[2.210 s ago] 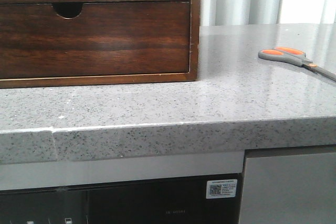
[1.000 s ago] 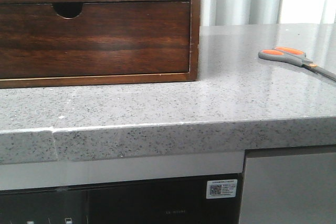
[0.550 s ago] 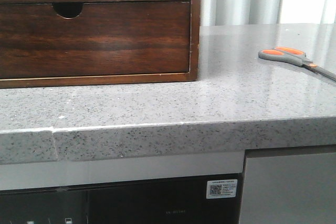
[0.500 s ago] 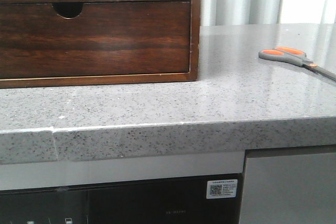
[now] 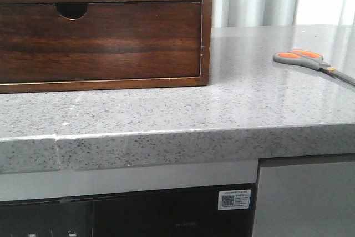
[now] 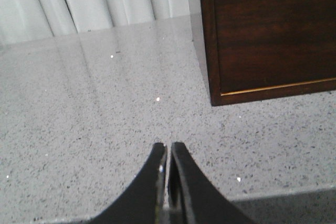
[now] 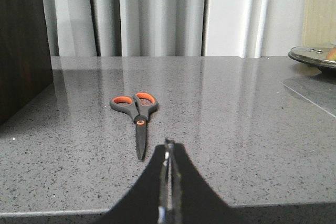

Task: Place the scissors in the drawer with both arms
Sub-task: 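Move the left gripper to the white drawer handle and grasp it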

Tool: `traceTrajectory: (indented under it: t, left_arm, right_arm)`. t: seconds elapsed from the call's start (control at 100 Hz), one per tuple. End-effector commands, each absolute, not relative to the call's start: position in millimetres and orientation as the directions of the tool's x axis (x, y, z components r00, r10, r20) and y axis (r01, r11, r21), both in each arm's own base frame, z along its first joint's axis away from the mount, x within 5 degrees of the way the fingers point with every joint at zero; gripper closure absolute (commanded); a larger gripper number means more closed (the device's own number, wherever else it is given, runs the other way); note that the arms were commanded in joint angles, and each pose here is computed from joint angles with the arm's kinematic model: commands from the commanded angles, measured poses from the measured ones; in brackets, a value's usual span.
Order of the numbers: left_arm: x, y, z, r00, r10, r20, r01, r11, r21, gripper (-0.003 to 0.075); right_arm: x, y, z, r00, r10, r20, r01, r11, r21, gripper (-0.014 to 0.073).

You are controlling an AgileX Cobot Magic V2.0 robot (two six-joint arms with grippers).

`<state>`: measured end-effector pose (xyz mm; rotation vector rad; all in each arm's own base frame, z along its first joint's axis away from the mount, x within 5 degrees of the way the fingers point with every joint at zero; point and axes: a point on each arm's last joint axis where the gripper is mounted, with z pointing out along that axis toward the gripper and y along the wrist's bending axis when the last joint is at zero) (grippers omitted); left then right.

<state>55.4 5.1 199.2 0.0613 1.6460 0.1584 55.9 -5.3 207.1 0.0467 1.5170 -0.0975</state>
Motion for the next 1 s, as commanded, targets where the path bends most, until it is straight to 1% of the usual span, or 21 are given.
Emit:
traceTrajectory:
  t: [0.0, 0.04, 0.15, 0.19, 0.35, 0.39, 0.49, 0.66, 0.87, 0.99]
  left_arm:
    - [54.1, 2.5, 203.8, 0.032, 0.129, -0.991, -0.040, 0.991, 0.128, 0.0739]
    - [54.0, 2.4, 204.2, 0.036, 0.114, -0.993, -0.038, 0.993, 0.112, 0.0740]
    - [53.9, 1.2, 207.0, 0.067, -0.068, -0.995, -0.016, 0.997, -0.070, 0.0740]
    - [53.7, 1.1, 207.7, 0.069, -0.085, -0.994, -0.014, 0.996, -0.086, 0.0740]
    - [51.2, 1.0, 219.3, 0.080, -0.085, -0.993, -0.013, 0.996, -0.086, 0.0740]
    - [50.2, 0.8, 223.6, 0.071, -0.102, -0.992, -0.011, 0.995, -0.103, 0.0740]
    - [49.1, 0.8, 234.5, 0.041, -0.089, -0.995, -0.015, 0.996, -0.089, 0.0740]
    - [49.6, 1.0, 257.4, 0.056, -0.076, -0.995, -0.016, 0.997, -0.077, 0.0740]
    - [54.2, 1.1, 272.7, 0.053, -0.076, -0.996, -0.016, 0.997, -0.077, 0.0739]
    - [55.2, 1.1, 277.4, 0.096, -0.076, -0.992, -0.013, 0.997, -0.077, 0.0738]
  right_arm:
    - [54.2, -4.4, 207.7, 0.133, -0.063, -0.989, 0.093, 0.994, -0.051, 0.0661]
    - [54.0, -4.7, 208.1, 0.121, -0.055, -0.991, 0.094, 0.995, -0.043, 0.0661]
    - [52.3, -5.0, 216.2, 0.112, -0.025, -0.993, 0.095, 0.995, -0.014, 0.0661]
    - [51.4, -5.1, 219.7, 0.108, -0.024, -0.994, 0.097, 0.995, -0.014, 0.0661]
    - [45.8, -4.0, 241.5, 0.109, 0.005, -0.994, 0.078, 0.997, 0.013, 0.0661]
    - [44.8, -3.8, 244.9, 0.087, 0.008, -0.996, 0.073, 0.997, 0.014, 0.0661]
    - [44.8, -3.6, 253.2, 0.003, 0.014, -1.000, 0.063, 0.998, 0.015, 0.0661]
    - [53.3, -4.0, 263.7, -0.102, 0.020, -0.995, 0.061, 0.998, 0.014, 0.0661]
    - [64.9, -4.0, 269.2, -0.172, 0.036, -0.984, 0.060, 0.998, 0.026, 0.0661]
    - [65.2, -4.1, 267.2, -0.195, 0.037, -0.980, 0.062, 0.998, 0.025, 0.0661]
